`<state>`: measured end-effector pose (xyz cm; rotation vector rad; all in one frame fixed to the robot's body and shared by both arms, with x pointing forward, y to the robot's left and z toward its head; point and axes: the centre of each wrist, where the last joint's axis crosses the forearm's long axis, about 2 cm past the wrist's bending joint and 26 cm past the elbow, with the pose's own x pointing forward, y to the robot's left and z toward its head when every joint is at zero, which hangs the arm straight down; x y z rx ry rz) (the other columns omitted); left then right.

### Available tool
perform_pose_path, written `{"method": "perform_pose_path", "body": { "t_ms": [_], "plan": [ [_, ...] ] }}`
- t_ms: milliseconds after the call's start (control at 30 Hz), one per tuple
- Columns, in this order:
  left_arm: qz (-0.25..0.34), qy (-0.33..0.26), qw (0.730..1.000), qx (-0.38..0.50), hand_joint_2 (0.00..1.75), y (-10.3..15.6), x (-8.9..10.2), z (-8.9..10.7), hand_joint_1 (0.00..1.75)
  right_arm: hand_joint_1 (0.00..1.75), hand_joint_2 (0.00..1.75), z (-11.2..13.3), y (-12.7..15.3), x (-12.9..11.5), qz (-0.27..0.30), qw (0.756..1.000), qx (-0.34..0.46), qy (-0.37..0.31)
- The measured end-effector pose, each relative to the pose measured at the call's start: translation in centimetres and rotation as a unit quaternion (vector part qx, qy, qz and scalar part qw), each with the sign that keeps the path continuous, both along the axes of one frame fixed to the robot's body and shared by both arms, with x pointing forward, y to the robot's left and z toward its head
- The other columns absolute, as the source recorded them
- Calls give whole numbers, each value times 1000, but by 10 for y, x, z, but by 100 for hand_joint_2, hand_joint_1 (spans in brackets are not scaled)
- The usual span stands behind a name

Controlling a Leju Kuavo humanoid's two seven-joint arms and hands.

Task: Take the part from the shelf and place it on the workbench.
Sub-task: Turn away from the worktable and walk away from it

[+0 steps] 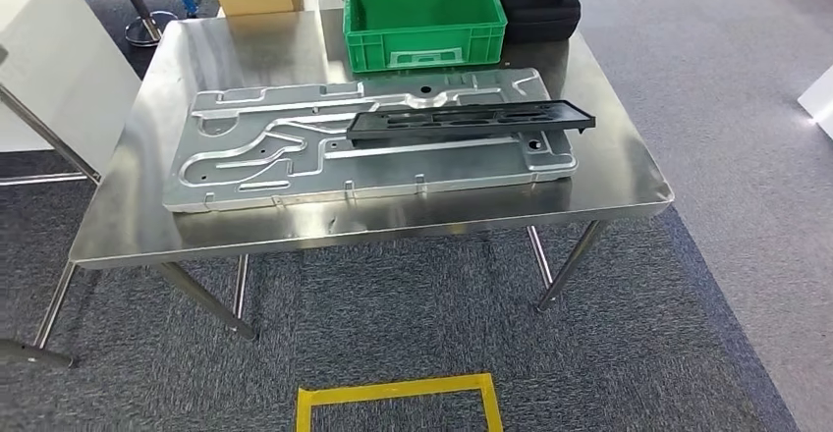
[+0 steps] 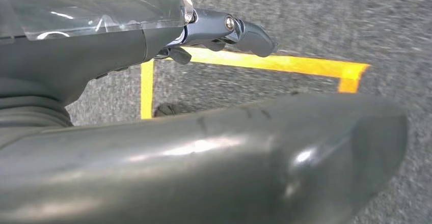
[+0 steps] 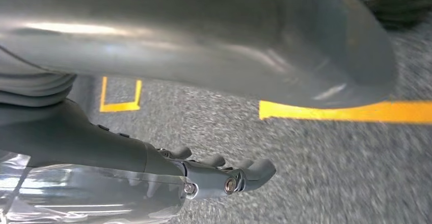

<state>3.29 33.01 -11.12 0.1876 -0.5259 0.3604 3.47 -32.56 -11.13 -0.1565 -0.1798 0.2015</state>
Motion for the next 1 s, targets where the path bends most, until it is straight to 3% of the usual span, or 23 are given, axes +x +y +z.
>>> {"method": "perform_pose_path", "body": {
  "t_ms": [333, 1000],
  "plan": [
    [-11, -4, 1000, -10, 0, -5, 6, 0, 0, 0, 0, 0, 8, 2, 9, 999, 15, 39],
    [-27, -2, 1000, -12, 0, -6, 7, 0, 0, 0, 0, 0, 12, 6, 20, 999, 23, 40]
  ]
}}
